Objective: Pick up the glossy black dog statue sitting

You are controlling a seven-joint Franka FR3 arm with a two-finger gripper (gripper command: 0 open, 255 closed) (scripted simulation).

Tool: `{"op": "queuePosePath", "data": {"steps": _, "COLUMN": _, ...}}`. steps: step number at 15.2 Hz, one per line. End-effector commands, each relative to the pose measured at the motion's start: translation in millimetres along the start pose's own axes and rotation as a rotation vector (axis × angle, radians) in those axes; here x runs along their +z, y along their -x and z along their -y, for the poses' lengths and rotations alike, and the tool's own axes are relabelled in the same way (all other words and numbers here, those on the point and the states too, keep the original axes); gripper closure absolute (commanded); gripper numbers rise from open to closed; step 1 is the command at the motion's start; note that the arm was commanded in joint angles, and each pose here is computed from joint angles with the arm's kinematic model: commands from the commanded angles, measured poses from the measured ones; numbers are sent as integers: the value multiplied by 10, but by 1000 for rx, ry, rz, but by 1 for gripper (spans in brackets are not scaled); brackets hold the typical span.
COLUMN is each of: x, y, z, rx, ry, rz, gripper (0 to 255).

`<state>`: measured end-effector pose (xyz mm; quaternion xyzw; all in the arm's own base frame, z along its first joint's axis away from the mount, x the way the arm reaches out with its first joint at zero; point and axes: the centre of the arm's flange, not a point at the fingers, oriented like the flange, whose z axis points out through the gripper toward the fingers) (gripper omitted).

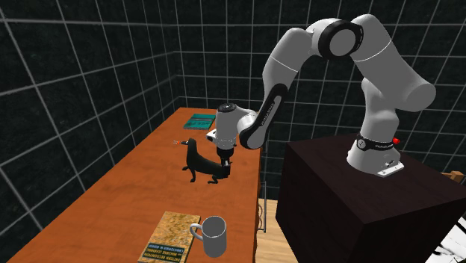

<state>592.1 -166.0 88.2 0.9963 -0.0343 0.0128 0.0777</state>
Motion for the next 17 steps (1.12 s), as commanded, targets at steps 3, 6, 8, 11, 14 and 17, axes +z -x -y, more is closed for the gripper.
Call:
{"op": "queuePosePath", "data": {"steps": 3, "x": -152, "y": -2, "z": -31, "rx": 1, "ry": 0, "rz": 0, "gripper": 255}}
{"op": "queuePosePath", "data": {"steps": 6, "x": -309, "y": -8, "z": -56, "rx": 1, "ry": 0, "rz": 0, "gripper": 255}}
{"op": "queuePosePath", "data": {"steps": 8, "x": -413, "y": -11, "z": -72, "rx": 1, "ry": 0, "rz": 0, "gripper": 255}}
{"op": "queuePosePath", "data": {"steps": 11, "x": -570, "y": -16, "z": -97, "rx": 1, "ry": 0, "rz": 0, "gripper": 255}}
{"op": "queuePosePath", "data": {"steps": 14, "x": -726, "y": -21, "z": -121, "rx": 1, "ry": 0, "rz": 0, "gripper": 255}}
{"op": "queuePosePath", "data": {"steps": 17, "x": -786, "y": -23, "z": -130, "rx": 1, "ry": 0, "rz": 0, "gripper": 255}}
